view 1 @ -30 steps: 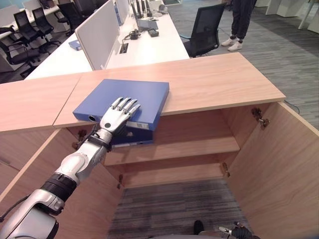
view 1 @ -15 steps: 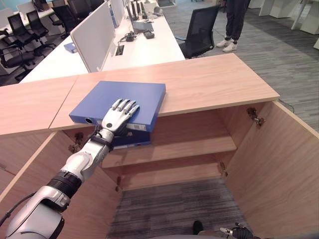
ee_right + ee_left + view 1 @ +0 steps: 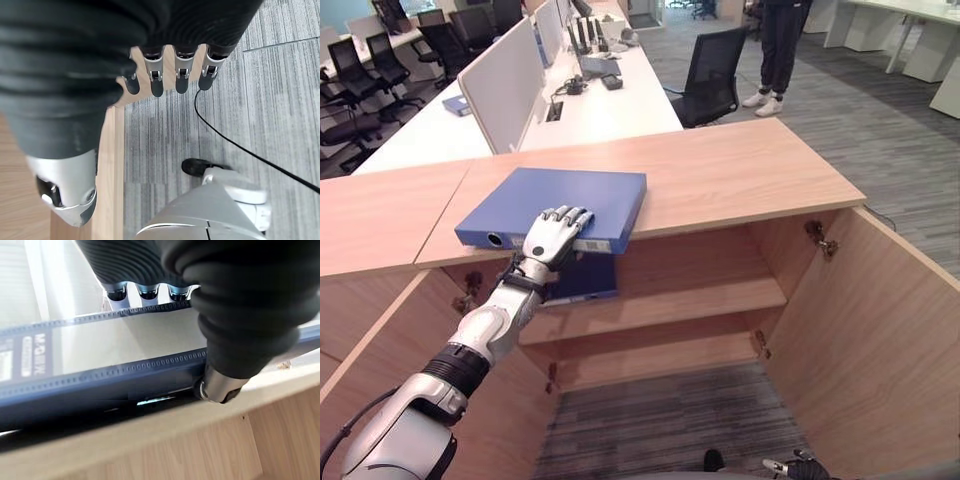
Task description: Put the empty folder in the office cabinet
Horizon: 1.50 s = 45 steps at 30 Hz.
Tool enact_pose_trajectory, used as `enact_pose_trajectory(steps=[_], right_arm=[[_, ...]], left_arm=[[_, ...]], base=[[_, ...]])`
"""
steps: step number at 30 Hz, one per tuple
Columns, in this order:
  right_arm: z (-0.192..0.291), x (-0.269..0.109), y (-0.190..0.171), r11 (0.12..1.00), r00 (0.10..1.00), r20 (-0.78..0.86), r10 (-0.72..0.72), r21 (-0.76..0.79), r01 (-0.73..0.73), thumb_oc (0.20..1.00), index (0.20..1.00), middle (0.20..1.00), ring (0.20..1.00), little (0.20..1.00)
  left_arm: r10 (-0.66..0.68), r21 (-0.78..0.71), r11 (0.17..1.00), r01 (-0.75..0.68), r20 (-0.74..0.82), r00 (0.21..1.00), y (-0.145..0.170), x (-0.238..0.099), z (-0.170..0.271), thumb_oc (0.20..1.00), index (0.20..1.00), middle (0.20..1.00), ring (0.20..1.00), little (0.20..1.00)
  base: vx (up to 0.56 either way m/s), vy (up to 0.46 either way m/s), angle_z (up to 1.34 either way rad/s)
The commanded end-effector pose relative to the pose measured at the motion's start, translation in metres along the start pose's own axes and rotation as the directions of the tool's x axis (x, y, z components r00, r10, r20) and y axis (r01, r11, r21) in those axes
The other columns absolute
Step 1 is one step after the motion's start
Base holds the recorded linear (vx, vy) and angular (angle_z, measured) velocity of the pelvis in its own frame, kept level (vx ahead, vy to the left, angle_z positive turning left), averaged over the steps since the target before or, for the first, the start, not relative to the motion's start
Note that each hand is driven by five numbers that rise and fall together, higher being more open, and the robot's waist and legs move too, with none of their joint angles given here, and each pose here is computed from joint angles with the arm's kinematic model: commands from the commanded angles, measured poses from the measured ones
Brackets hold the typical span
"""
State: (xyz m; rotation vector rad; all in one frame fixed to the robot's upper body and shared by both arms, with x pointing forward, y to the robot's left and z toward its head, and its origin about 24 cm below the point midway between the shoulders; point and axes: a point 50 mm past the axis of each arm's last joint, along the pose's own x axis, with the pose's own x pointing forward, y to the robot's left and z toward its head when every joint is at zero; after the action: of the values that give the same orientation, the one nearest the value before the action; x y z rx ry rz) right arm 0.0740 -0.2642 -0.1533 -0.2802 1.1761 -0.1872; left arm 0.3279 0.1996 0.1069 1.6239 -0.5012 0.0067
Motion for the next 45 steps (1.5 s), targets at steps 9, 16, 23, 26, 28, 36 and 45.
enact_pose_trajectory(steps=[9,16,23,26,28,36,45], right_arm=[[0.022,0.005,-0.009,0.999,0.998,0.045,-0.038,0.035,0.037,1.0,1.0,1.0,1.0,1.0],[0.026,0.006,-0.008,0.999,0.998,0.049,-0.036,0.034,0.035,1.0,1.0,1.0,1.0,1.0],[0.029,0.007,-0.006,0.999,0.998,0.047,-0.031,0.043,0.029,1.0,1.0,1.0,1.0,1.0],[0.031,0.007,-0.006,0.999,0.998,0.049,-0.03,0.046,0.028,1.0,1.0,1.0,1.0,1.0],[0.031,0.007,-0.005,0.999,0.998,0.048,-0.027,0.045,0.025,1.0,1.0,1.0,1.0,1.0],[0.035,0.008,0.0,0.999,0.998,0.059,-0.009,0.054,0.005,1.0,1.0,1.0,1.0,1.0],[0.042,0.008,0.001,0.999,0.996,0.084,0.013,0.05,-0.017,1.0,1.0,1.0,1.0,1.0]], left_arm=[[0.069,0.013,0.998,-0.068,-0.04,0.997,0.029,0.028,-0.015,0.2,0.2,0.2,0.2,0.2],[0.213,0.013,0.977,-0.213,-0.026,0.977,0.069,0.046,-0.019,0.2,0.2,0.2,0.2,0.2],[0.414,-0.059,0.908,-0.415,-0.016,0.91,0.122,0.059,-0.019,0.2,0.2,0.2,0.2,0.2],[0.465,-0.097,0.88,-0.465,-0.016,0.885,0.135,0.058,-0.019,0.2,0.2,0.2,0.2,0.2],[0.51,-0.147,0.849,-0.508,-0.021,0.86,0.146,0.057,-0.017,0.2,0.2,0.2,0.2,0.2],[0.66,-0.435,0.65,-0.623,-0.084,0.747,0.177,0.032,-0.012,0.2,0.2,0.2,0.2,0.2],[0.708,-0.653,0.447,-0.612,-0.16,0.688,0.189,0.009,-0.012,0.2,0.2,0.2,0.2,0.2]], base=[[-0.02,-0.001,0.0],[0.0,0.0,0.0],[0.0,0.0,0.0],[0.0,0.0,0.0],[0.0,-0.003,0.02],[-0.01,-0.004,0.09],[0.0,-0.002,0.03]])
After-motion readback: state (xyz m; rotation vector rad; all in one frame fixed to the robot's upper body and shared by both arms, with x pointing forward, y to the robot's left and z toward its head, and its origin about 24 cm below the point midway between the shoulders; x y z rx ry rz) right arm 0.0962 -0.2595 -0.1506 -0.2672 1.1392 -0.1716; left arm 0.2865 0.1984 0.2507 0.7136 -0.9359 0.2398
